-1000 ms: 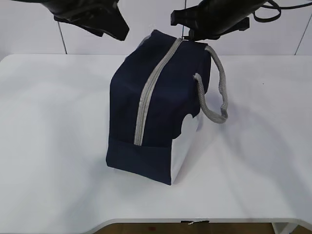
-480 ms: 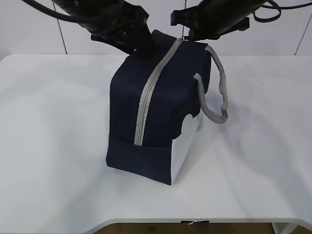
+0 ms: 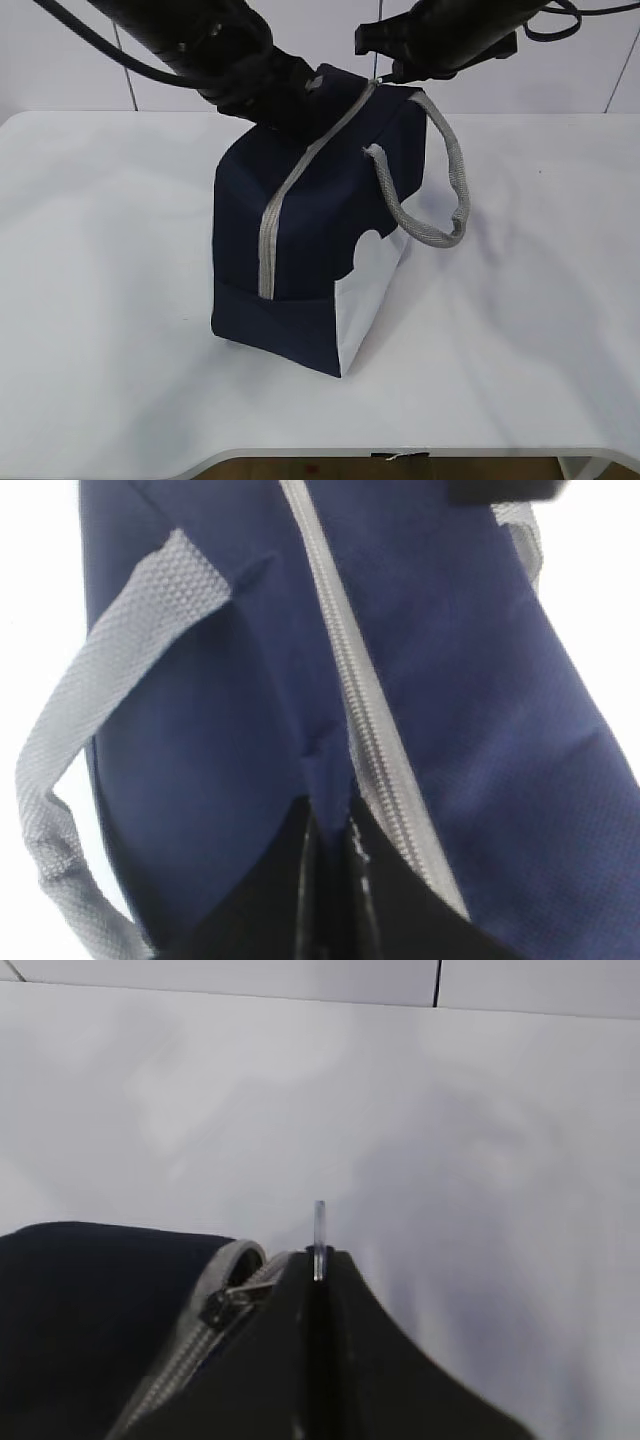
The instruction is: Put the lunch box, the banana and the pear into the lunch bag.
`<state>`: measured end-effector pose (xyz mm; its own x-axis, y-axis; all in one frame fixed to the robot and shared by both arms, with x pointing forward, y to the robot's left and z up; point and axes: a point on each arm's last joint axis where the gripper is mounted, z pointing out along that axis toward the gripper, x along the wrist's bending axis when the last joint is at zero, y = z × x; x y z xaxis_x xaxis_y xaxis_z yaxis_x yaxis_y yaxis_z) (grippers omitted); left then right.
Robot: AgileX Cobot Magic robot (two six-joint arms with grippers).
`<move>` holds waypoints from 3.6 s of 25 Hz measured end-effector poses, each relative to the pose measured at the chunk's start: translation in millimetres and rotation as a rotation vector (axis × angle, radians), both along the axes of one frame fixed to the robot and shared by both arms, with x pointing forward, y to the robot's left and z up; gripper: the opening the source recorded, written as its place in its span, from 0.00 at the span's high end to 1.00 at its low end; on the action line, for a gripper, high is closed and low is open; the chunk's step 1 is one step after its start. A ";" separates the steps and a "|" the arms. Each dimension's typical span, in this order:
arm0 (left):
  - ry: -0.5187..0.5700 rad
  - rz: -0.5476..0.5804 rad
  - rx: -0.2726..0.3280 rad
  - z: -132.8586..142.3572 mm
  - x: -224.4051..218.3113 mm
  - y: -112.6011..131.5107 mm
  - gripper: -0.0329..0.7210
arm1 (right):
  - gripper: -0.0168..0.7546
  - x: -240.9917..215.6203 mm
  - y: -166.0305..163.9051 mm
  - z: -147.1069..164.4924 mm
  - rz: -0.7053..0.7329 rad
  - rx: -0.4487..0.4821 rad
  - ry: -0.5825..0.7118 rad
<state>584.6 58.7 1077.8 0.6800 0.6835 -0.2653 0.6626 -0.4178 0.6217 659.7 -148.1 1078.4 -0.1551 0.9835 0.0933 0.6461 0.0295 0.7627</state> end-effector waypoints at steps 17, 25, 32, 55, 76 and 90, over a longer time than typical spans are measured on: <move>-0.057 -0.093 0.149 7.6 -7.9 12.2 0.95 | 0.97 19.4 -24.6 -32.1 -0.093 0.043 0.110; -0.062 -0.105 0.184 7.0 -8.4 14.8 0.95 | 0.97 28.6 -23.5 -75.7 -0.104 0.051 0.247; -0.046 -0.115 0.199 5.9 -10.0 15.8 0.95 | 0.97 28.7 -22.0 -80.2 -0.095 0.063 0.271; -0.029 -0.083 0.194 6.4 -10.1 16.6 0.85 | 0.61 44.0 -21.9 -28.0 -0.072 0.039 0.229; -0.004 0.060 0.207 71.3 1.4 53.9 0.35 | 0.43 22.9 -28.8 65.3 0.028 -0.081 0.246; -0.040 0.193 0.214 102.3 -12.3 78.8 0.42 | 0.43 -46.3 -41.3 103.5 0.075 -0.031 0.268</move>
<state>572.3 137.5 1180.1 0.5392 0.8386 -0.0772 0.7193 -0.4109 0.5601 613.4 -189.3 1181.8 -0.2014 0.9732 0.1109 0.8199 0.1055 0.5627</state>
